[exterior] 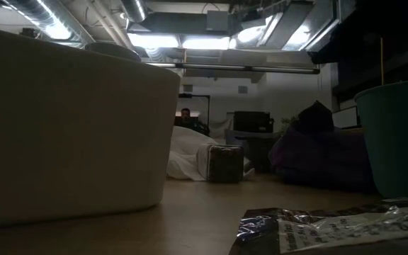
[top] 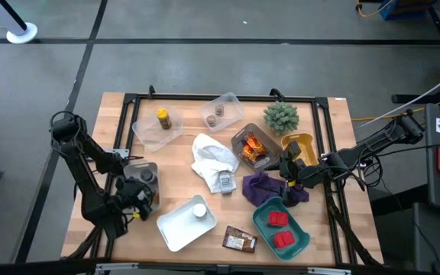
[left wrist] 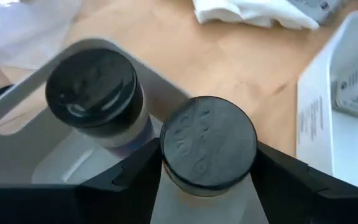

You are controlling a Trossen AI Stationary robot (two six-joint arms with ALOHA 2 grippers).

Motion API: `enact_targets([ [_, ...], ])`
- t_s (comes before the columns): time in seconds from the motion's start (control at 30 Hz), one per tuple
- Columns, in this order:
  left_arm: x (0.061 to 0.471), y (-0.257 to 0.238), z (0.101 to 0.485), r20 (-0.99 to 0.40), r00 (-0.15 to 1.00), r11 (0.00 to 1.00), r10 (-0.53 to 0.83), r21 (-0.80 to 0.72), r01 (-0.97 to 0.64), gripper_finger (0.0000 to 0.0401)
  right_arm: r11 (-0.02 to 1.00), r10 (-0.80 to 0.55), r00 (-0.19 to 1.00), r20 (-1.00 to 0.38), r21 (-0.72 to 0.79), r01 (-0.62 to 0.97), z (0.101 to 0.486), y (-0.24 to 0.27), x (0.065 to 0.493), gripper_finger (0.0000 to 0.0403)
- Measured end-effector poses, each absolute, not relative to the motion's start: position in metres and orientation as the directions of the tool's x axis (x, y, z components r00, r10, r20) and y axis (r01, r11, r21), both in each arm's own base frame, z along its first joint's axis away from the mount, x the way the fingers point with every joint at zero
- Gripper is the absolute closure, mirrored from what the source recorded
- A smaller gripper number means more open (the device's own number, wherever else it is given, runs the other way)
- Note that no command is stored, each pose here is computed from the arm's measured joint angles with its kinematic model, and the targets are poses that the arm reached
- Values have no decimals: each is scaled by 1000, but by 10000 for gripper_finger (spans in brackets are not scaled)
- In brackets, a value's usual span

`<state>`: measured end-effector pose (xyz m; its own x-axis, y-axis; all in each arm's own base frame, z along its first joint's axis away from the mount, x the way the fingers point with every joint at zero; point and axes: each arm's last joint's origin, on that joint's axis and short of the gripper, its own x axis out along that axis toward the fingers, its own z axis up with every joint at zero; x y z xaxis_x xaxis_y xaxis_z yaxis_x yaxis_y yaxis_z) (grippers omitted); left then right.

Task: Sort spices by type
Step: Put the orange spice bottle into the gray bin

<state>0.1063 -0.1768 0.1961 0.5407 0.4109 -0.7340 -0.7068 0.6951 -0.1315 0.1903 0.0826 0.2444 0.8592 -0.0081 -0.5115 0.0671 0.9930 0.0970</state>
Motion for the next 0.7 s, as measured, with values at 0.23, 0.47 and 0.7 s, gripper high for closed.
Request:
enact_targets([
  [0.23,108,-178,195,-754,526,701,394,-125,-702,152,993,-8,859,-511,97,67,244,83,190,72],
  [0.47,105,-175,203,-764,535,694,362,-162,-701,144,993,-8,859,-512,96,67,244,83,190,72],
  [0.7,101,-166,219,-769,565,680,300,-243,-692,143,993,-8,859,-512,96,67,244,83,190,72],
])
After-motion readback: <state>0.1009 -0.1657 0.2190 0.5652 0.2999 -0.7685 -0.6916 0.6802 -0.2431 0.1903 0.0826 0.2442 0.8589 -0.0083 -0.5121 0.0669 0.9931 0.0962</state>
